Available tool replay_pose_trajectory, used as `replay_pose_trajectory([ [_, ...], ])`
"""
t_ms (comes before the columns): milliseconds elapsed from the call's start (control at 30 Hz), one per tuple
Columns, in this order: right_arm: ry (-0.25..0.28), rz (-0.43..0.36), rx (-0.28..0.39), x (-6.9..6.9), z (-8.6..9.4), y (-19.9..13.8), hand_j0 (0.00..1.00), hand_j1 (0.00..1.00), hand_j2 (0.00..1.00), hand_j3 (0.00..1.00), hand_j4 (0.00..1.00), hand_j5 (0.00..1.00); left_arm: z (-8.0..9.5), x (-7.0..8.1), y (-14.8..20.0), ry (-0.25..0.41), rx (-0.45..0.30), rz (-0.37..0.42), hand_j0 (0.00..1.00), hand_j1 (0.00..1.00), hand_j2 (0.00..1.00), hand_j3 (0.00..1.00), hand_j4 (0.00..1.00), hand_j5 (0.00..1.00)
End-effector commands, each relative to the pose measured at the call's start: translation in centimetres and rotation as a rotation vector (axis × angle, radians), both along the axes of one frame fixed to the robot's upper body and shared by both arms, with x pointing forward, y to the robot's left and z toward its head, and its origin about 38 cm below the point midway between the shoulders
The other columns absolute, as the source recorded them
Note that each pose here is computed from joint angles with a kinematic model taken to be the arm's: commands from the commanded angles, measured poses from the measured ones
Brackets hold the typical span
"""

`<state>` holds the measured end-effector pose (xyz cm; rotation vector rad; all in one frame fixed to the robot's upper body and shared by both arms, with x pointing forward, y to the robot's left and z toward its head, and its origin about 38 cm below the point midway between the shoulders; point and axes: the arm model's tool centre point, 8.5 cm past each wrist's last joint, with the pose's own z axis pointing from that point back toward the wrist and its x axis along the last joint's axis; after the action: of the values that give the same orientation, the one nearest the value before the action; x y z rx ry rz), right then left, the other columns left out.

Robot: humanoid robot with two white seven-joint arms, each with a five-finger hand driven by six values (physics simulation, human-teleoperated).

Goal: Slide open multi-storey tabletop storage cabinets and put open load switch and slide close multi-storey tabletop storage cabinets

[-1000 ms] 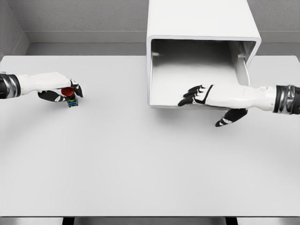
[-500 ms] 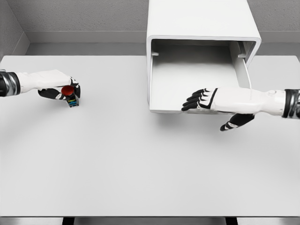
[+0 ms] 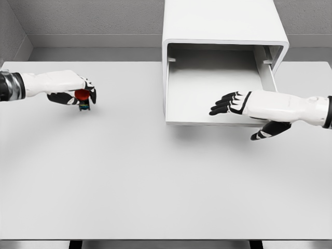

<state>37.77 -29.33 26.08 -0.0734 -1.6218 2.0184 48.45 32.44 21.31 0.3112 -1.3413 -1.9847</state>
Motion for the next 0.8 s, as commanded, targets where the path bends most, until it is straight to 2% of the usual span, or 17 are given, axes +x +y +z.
replay_pose_trajectory([
  [0, -0.002, -0.016, 0.008, 0.0, 0.2, -0.5, 1.00, 1.00, 1.00, 1.00, 1.00, 1.00, 0.3, -0.2, -0.4, -0.004, -0.012, -0.013, 0.46, 0.46, 0.46, 0.46, 0.46, 0.46],
  [267, -0.003, -0.046, -0.014, -0.3, 0.4, -1.8, 1.00, 1.00, 1.00, 1.00, 1.00, 1.00, 1.5, -1.3, -1.3, -0.021, -0.027, -0.061, 0.46, 0.46, 0.46, 0.46, 0.46, 0.46],
  [567, -0.008, -0.034, -0.009, -0.3, 0.6, -1.4, 1.00, 1.00, 1.00, 1.00, 1.00, 1.00, 3.0, -2.2, -2.1, -0.036, -0.059, -0.100, 0.46, 0.46, 0.46, 0.46, 0.46, 0.46],
  [767, -0.028, -0.033, -0.015, -0.1, 1.4, -1.5, 1.00, 1.00, 1.00, 1.00, 1.00, 1.00, 4.0, -2.7, -3.2, -0.048, -0.081, -0.138, 0.46, 0.46, 0.46, 0.46, 0.46, 0.46],
])
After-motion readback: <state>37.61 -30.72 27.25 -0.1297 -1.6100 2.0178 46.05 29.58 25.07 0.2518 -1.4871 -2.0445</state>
